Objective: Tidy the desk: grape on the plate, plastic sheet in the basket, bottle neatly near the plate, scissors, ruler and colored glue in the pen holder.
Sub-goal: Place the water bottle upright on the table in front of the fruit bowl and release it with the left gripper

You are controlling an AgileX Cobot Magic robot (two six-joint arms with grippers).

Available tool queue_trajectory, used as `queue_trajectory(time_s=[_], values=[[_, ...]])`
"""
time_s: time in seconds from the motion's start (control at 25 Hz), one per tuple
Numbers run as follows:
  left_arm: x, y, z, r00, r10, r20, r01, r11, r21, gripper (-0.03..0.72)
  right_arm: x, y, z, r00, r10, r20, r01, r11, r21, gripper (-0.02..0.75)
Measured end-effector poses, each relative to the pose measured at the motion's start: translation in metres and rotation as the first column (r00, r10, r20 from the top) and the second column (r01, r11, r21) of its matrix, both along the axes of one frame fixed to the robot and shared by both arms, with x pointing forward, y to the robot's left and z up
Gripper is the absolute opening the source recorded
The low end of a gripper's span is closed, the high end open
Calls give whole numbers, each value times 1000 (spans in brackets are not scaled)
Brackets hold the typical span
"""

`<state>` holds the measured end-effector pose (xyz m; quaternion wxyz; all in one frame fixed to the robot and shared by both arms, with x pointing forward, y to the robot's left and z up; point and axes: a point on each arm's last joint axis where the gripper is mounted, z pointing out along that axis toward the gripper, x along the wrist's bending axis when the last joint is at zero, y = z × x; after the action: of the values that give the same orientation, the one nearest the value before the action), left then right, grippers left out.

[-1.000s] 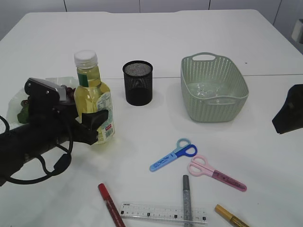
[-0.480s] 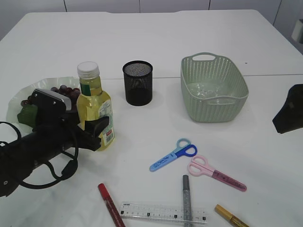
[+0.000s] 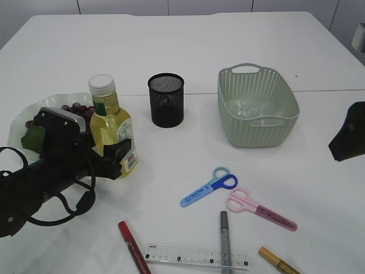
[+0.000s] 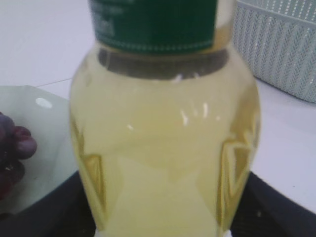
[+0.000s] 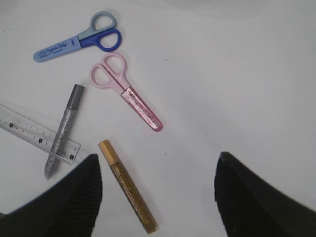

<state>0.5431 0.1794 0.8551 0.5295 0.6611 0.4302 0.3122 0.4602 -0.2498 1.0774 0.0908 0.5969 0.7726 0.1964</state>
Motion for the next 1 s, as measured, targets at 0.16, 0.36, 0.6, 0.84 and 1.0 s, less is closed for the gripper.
queue_trajectory(time_s=[0.16, 0.36, 0.6, 0.84, 1.0], values=[[0, 0, 1, 1000, -2, -7, 2, 1000, 5, 543, 0, 0, 0, 1000, 0, 0, 0, 1000, -2, 524], [0, -1, 13, 1000, -13, -4, 13, 1000, 12, 555, 0, 0, 0, 1000, 0, 0, 0, 1000, -2, 524], [0, -3, 27, 999, -33, 29, 33, 999, 9, 557, 0, 0, 0, 1000, 1, 1, -1, 1000, -4, 524], [0, -4, 46, 994, -41, 102, 43, 999, -17, 587, 0, -1, 0, 1000, 2, 2, -2, 1000, -14, 524], [-1, -6, 52, 988, -67, 140, 71, 997, -24, 601, 0, -1, 0, 1000, 3, 3, -3, 1000, -17, 524]])
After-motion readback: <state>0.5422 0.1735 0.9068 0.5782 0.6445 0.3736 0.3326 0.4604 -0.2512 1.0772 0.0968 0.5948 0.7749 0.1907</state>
